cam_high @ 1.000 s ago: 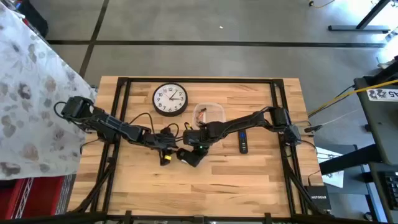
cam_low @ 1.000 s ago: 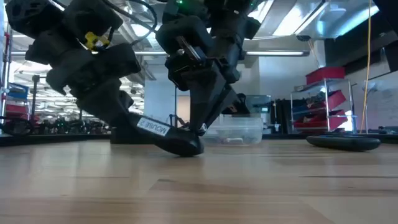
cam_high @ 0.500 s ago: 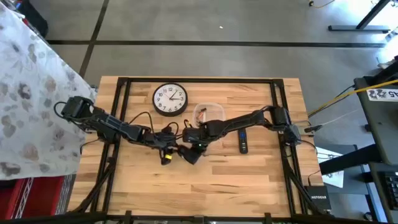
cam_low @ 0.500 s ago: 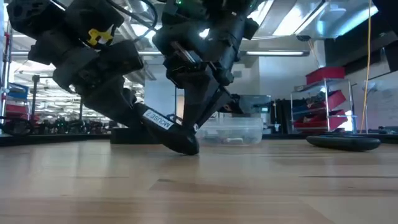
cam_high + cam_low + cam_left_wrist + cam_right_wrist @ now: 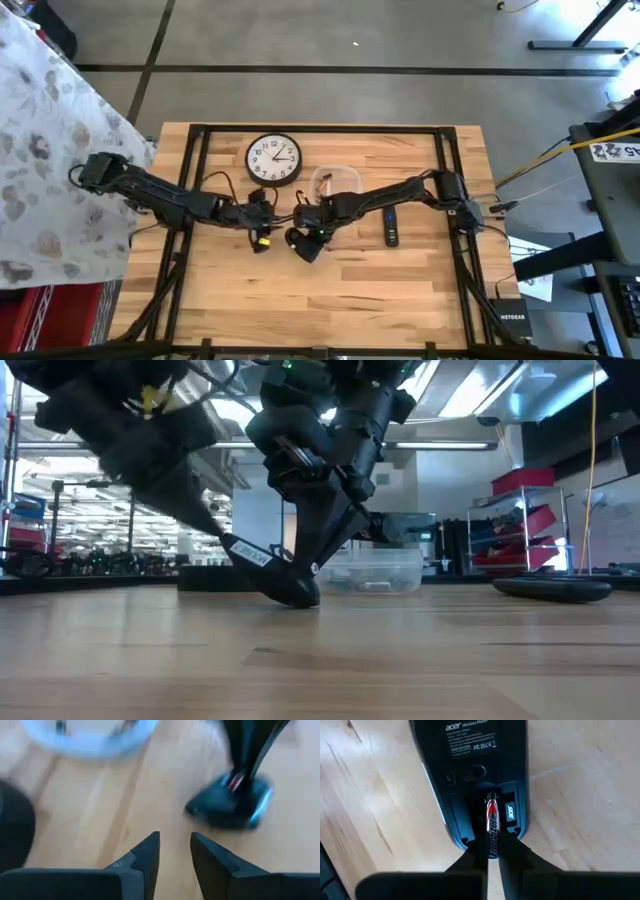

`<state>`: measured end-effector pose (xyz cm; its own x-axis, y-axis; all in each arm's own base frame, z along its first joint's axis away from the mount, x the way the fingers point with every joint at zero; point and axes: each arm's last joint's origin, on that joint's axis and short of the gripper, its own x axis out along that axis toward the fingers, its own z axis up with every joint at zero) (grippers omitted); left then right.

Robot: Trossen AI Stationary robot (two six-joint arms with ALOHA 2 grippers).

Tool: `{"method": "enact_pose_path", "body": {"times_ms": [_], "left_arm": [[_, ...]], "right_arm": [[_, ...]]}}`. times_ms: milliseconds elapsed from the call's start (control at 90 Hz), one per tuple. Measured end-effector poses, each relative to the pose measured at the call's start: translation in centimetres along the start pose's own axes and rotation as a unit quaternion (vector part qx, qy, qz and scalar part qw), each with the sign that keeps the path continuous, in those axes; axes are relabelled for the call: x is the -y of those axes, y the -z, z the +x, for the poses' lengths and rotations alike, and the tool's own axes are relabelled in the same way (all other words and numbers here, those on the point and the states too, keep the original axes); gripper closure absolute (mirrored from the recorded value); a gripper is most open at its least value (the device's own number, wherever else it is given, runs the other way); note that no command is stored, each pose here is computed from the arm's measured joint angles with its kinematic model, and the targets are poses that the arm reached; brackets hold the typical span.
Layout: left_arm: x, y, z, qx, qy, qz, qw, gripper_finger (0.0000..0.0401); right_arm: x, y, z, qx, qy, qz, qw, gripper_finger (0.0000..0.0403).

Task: Insert battery
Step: Insert the silver battery into the computer mouse

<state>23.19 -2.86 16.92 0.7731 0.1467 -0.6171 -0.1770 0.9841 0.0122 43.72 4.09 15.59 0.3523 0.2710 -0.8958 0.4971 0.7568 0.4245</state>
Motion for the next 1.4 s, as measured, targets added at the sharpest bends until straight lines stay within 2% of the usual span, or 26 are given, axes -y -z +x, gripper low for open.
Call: {"method": "enact_pose_path", "body": {"times_ms": [156,356,500,700,956,1200,1400], "left_arm": [[-0.8,-0.1,1.4,-0.009,0.042,-0.026,0.999,0.0306],[-1.2,1.0,3.9,-0.029,0.038,-0.035,0.998,0.0306],[-0.9,1.6,5.0,-0.036,0.054,-0.031,0.997,0.0306],[-0.8,1.9,5.2,-0.046,0.067,-0.029,0.996,0.0306],[-0.6,1.6,5.2,-0.032,0.083,-0.04,0.995,0.0306],[-0.1,1.0,5.1,-0.001,0.092,-0.039,0.995,0.0306],[0.1,1.1,5.1,-0.003,0.089,-0.036,0.995,0.0306]], "right_arm": [[0.1,0.1,0.0,-0.005,0.005,0.0,1.0,0.0402],[0.2,0.1,0.0,-0.004,0.012,0.001,1.0,0.0402],[0.2,0.2,0.0,-0.008,0.012,0.002,1.0,0.0402],[0.0,-0.1,-0.6,-0.004,0.031,0.004,1.0,0.0402],[0.4,0.0,-1.0,-0.036,0.034,0.019,0.999,0.0402],[0.5,0.2,-0.5,-0.059,0.02,0.019,0.998,0.0402],[0.5,0.1,0.1,-0.073,-0.003,0.006,0.997,0.0402]]}}
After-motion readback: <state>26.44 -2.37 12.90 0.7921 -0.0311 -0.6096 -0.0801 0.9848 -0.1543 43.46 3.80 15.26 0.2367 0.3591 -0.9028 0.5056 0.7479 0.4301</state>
